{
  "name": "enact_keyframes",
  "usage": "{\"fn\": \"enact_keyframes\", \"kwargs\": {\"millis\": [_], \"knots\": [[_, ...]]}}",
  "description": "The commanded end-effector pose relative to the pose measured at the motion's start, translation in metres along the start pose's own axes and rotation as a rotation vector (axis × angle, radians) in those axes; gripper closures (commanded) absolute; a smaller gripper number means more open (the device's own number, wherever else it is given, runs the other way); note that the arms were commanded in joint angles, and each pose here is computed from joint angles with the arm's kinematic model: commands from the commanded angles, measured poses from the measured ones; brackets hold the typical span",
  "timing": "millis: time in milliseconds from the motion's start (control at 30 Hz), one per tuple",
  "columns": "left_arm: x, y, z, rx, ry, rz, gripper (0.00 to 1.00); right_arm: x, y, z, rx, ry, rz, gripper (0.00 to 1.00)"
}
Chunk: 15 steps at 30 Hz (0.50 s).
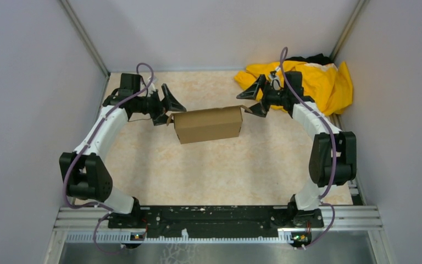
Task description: Fold the paper box
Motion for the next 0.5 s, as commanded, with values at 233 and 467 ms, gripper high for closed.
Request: {"fn": "enact_keyframes", "kwargs": {"millis": [233,467], "knots": [[-0.003,-0.002,0.025,-0.027,-0.018,-0.052,0.02,0.006,0.013,0.027,-0.07,0.072,0.036,0.01],[0.002,-0.002,0.043,-0.048,-0.014,-0.051,0.02,0.009,0.025,0.044,-0.143,0.197,-0.02,0.01]]}}
Point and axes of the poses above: each gripper's point midway between its finger pads, its own y axis back along the fingers, its own x axis along the line the jaws close on, z = x × y, the point moved 4 cm from there along y, back along the fingers, and after that the axes turned 13 degrees about y, right-handed, at the moved point
